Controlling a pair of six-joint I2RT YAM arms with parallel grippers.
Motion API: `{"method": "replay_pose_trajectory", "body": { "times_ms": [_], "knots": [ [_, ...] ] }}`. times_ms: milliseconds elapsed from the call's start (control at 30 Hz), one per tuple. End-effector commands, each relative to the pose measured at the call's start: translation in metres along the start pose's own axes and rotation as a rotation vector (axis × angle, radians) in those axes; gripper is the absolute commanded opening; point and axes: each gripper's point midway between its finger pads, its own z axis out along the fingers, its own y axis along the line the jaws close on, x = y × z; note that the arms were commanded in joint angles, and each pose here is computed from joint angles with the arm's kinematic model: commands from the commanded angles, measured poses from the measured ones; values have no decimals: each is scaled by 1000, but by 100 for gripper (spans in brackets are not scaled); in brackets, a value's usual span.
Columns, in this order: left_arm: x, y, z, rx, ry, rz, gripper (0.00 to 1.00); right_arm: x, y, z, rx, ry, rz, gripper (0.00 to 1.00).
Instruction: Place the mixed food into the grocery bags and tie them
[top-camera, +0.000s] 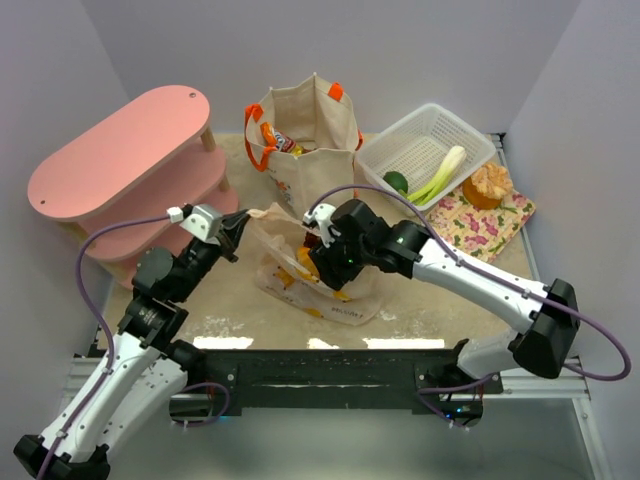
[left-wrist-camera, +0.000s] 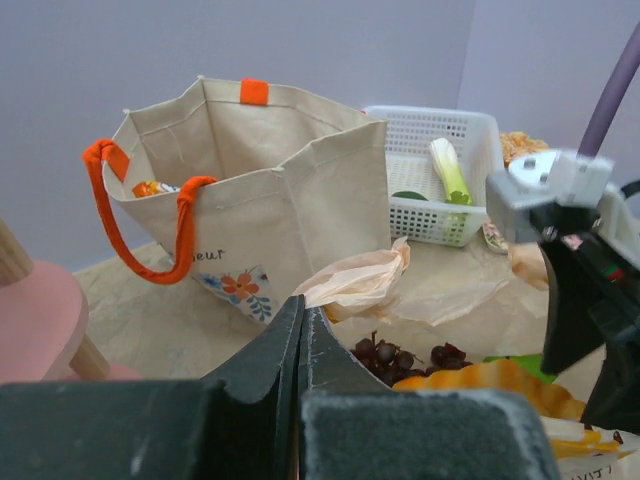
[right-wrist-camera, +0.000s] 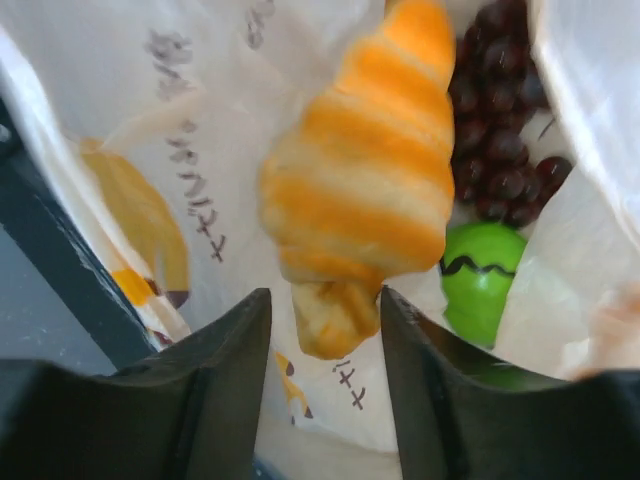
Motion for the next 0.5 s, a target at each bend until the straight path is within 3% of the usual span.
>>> {"method": "replay_pose_trajectory", "body": {
  "times_ms": [0,133,300,467],
  "knots": [
    [-16,-8,-1,52,-75,35,0,-79,25,-75,-73,-294,14,65],
    [-19,-15,-2,95,-89,39,0,-121,31,-115,-86,-451,26,70],
    [-17,-23,-1,138,-84,38,0,-157,49,-125,-173,-642,-93,71],
    [-18,-25,-1,150,-87,36,0,-168,43,-91,-111,-624,-237,68]
  ]
}}
